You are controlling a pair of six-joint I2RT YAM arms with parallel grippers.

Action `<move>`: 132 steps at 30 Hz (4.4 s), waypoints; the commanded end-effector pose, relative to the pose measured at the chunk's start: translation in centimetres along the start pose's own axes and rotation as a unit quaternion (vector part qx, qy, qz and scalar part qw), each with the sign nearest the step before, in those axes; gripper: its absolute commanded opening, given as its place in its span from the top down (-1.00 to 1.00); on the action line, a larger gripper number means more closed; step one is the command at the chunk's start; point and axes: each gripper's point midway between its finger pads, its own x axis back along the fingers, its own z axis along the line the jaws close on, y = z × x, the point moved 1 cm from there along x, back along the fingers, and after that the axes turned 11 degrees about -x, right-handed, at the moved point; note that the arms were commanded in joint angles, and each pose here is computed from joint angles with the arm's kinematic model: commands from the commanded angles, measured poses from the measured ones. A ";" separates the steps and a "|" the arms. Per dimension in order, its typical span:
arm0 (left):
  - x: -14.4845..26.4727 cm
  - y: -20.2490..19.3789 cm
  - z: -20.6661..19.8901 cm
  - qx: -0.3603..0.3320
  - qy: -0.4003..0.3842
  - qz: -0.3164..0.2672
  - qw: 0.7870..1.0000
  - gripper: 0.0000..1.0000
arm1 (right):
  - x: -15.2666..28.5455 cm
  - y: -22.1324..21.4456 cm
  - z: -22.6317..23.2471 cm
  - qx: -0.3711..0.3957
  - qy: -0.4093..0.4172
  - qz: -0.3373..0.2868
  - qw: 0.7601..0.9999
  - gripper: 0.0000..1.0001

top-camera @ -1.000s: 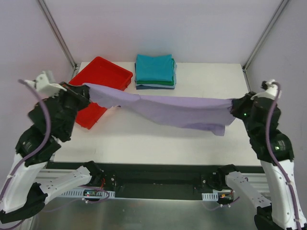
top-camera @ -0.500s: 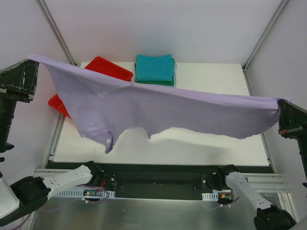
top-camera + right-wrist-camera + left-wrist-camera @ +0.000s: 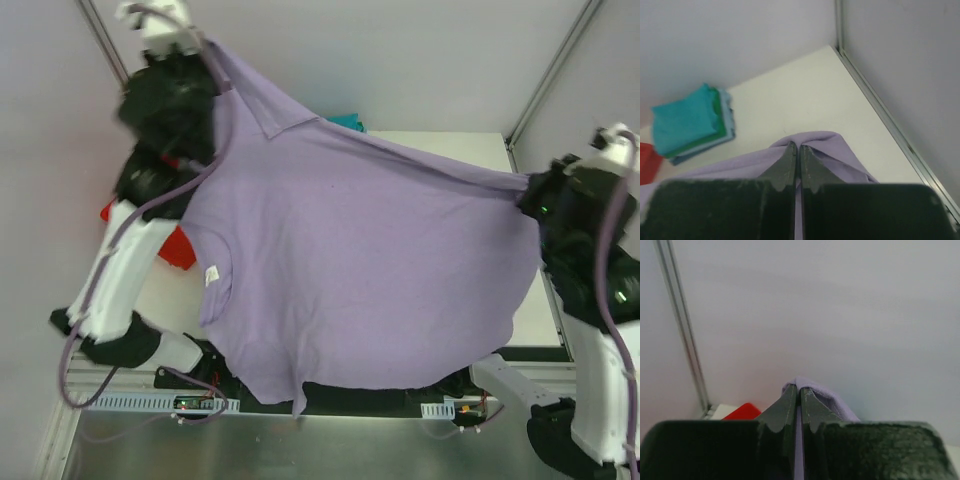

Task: Fold and stack the t-shirts
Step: Flatten out the tshirt, then grap the side of the flattened tshirt closest away from the robot with both arms

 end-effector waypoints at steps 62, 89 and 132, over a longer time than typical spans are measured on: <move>8.5 -59.1 -7.8 0.091 -0.074 0.651 0.750 -0.98 | -27.8 -39.3 -11.8 0.029 -0.094 0.561 0.822 -0.93; 31.7 -45.4 -3.3 0.073 -0.110 0.716 0.685 -0.97 | -13.2 -30.7 -12.8 -0.042 -0.157 0.351 0.922 -0.93; 33.9 -41.9 -10.3 0.005 -0.287 0.649 0.704 1.00 | -0.2 -38.0 -16.1 -0.206 -0.256 0.407 0.853 -0.93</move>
